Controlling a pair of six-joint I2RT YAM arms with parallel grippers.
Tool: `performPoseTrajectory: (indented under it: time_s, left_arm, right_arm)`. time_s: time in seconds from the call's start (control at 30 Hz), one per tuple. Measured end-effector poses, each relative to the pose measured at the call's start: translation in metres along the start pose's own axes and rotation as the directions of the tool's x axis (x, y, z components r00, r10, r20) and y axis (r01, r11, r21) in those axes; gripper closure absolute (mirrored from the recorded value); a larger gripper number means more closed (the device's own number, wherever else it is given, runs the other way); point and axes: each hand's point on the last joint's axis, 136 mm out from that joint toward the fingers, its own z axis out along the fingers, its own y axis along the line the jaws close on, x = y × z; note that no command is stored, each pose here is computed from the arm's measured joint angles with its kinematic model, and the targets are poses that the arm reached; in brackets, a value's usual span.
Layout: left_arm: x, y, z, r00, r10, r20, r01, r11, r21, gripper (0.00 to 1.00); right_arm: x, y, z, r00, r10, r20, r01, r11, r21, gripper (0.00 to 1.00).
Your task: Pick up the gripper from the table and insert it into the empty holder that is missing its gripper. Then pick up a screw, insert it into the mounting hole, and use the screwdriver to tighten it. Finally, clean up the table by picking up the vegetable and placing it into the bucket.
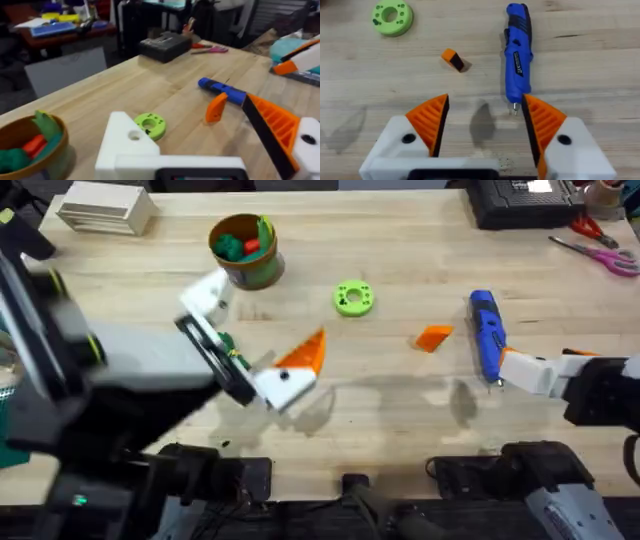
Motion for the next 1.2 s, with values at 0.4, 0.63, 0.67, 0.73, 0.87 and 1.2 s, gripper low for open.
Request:
performPoseTrajectory:
  time_s: [0.4,0.63,0.67,0.73,0.87,1.2]
  left_arm:
    - [0.041,-0.017,0.003,0.999,-0.033,0.043,0.031,0.999,0.042,0.014]
    - [0.081,-0.024,0.009,0.993,-0.106,-0.055,0.109,0.992,0.066,0.014]
    - [0.081,-0.025,0.009,0.993,-0.106,-0.056,0.11,0.991,0.071,0.014]
    - [0.081,-0.026,0.01,0.992,-0.109,-0.057,0.113,0.991,0.074,0.015]
    - [0.081,-0.026,0.01,0.992,-0.109,-0.056,0.113,0.991,0.072,0.014]
    - [0.081,-0.026,0.01,0.992,-0.109,-0.056,0.113,0.991,0.072,0.014]
  right_arm:
    - [0.0,0.0,0.0,1.0,0.0,0.0,0.0,1.0,0.0,0.161]
    - [0.0,0.0,0.0,1.0,0.0,0.0,0.0,1.0,0.0,0.161]
    - [0.0,0.0,0.0,1.0,0.0,0.0,0.0,1.0,0.0,0.161]
    - [0.0,0.0,0.0,1.0,0.0,0.0,0.0,1.0,0.0,0.162]
    - [0.0,0.0,0.0,1.0,0.0,0.0,0.0,1.0,0.0,0.161]
    - [0.0,0.0,0.0,1.0,0.0,0.0,0.0,1.0,0.0,0.161]
